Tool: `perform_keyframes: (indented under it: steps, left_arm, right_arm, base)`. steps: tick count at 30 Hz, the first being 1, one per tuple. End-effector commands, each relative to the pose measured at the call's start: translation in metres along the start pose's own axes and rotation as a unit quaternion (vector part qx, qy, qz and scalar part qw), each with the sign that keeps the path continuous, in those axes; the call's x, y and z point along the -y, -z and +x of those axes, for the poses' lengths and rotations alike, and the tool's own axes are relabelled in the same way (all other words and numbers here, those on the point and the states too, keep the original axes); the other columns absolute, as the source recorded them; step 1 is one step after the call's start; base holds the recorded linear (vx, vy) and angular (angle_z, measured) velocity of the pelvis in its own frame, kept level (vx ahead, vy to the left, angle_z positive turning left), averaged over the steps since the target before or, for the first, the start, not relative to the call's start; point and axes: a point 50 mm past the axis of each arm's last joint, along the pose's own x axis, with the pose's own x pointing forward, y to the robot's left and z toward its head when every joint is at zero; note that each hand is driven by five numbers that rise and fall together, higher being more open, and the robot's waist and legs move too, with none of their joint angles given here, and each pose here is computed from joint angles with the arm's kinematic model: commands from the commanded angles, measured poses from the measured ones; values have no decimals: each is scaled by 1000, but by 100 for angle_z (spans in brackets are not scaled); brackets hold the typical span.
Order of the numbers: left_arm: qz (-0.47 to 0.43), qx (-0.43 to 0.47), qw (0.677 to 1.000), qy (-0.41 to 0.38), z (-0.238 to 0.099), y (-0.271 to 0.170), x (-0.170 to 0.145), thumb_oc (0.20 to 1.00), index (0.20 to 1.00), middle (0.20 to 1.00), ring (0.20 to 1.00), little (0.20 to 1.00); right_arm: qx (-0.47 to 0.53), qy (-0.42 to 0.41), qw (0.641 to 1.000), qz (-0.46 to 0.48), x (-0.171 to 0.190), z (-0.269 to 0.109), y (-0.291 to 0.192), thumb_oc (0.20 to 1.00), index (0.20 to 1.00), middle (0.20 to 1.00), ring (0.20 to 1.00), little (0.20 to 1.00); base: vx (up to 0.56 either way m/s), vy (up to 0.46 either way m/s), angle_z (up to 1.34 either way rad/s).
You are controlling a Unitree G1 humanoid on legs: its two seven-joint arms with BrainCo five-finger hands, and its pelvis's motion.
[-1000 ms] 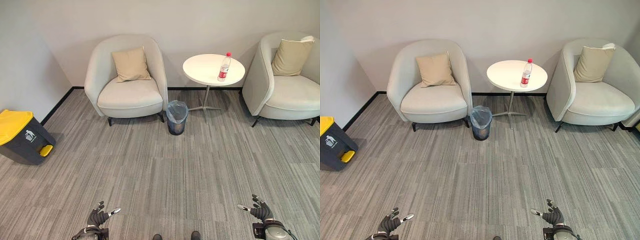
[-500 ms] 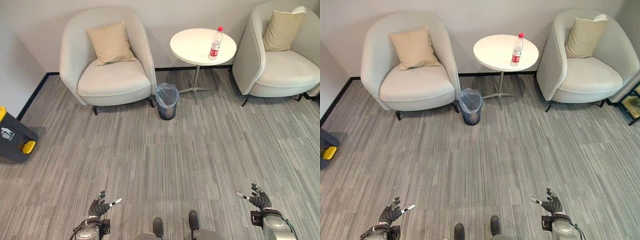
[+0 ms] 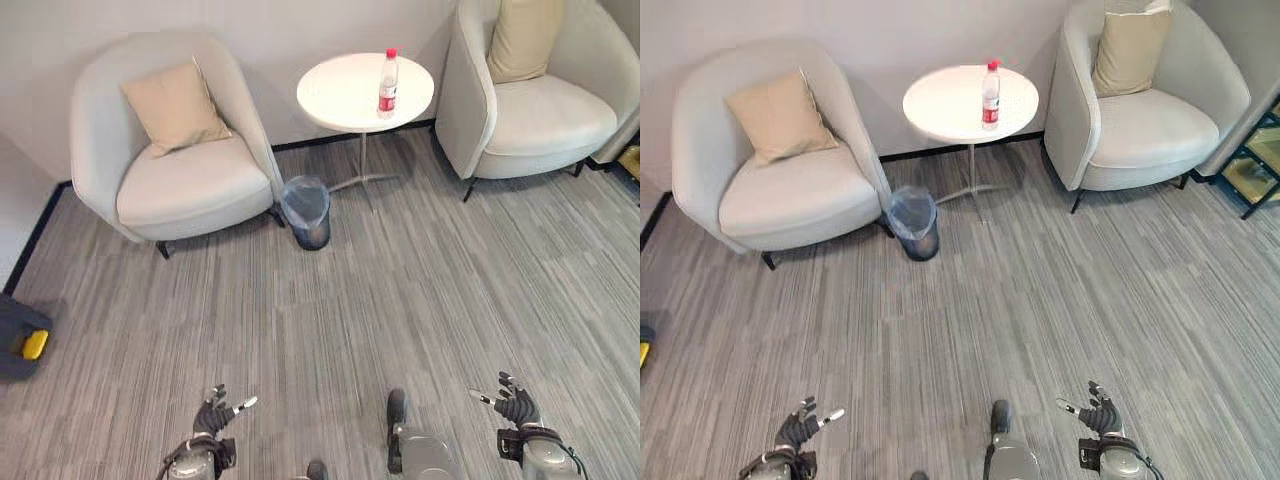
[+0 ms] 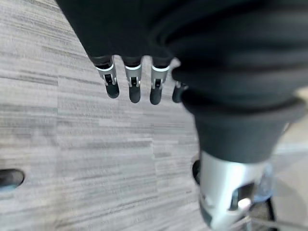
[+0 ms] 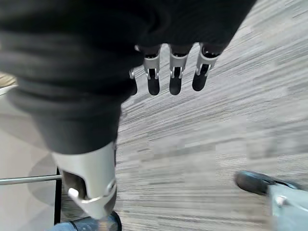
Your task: Gather garbage on tea table into small bin, then transfer packed bag to large trash can.
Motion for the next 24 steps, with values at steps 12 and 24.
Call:
perform_keyframes:
  steps: [12, 24]
  left_arm:
    - [17, 58, 998, 6, 6, -30, -2, 1000, 1000, 1000, 1000, 1000]
    - [17, 58, 998, -6, 1, -27, -16, 1000, 1000, 1000, 1000, 1000]
  right_arm:
    - [87, 6, 996, -15, 9, 7, -42, 1000, 1000, 1000, 1000, 1000]
    - [73, -36, 996, -29, -12, -1, -28, 1000, 1000, 1000, 1000, 1000]
  base:
    - [369, -84, -32]
    - [486, 161, -37]
